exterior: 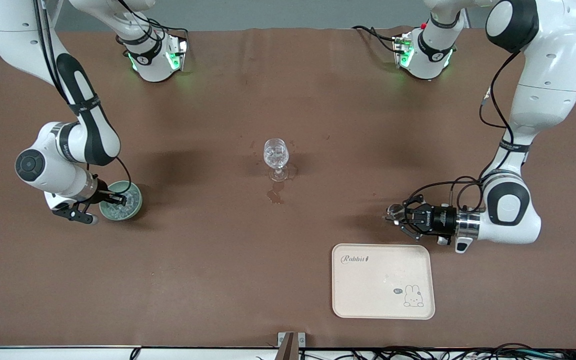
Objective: Pour wine and add ice with both arms
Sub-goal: 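Lift the ice with the right gripper while the left gripper carries the jigger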
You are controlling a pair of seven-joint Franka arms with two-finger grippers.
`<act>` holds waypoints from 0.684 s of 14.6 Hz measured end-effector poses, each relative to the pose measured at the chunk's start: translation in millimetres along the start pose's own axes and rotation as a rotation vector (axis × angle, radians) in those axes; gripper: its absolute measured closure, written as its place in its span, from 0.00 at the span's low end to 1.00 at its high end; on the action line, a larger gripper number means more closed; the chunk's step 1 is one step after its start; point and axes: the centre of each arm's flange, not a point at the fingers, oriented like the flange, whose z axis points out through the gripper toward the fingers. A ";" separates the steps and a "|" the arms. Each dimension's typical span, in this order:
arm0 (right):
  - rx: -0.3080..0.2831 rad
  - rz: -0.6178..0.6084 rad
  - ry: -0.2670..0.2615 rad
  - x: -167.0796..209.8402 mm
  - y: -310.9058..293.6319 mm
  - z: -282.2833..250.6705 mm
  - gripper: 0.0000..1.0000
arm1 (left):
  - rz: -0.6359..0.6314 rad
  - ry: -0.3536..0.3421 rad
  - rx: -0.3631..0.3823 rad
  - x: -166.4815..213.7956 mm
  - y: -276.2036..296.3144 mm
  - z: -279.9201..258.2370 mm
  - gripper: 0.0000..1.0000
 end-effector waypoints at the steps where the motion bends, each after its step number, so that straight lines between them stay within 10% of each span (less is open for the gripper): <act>1: 0.000 0.002 -0.001 0.1 1.0 0.1 0.66 | -0.002 0.013 0.007 -12.6 2.0 11.2 0.78; 10: 0.000 0.005 -0.004 0.1 2.9 0.4 0.74 | -0.023 0.093 0.019 -102.2 4.1 69.4 0.78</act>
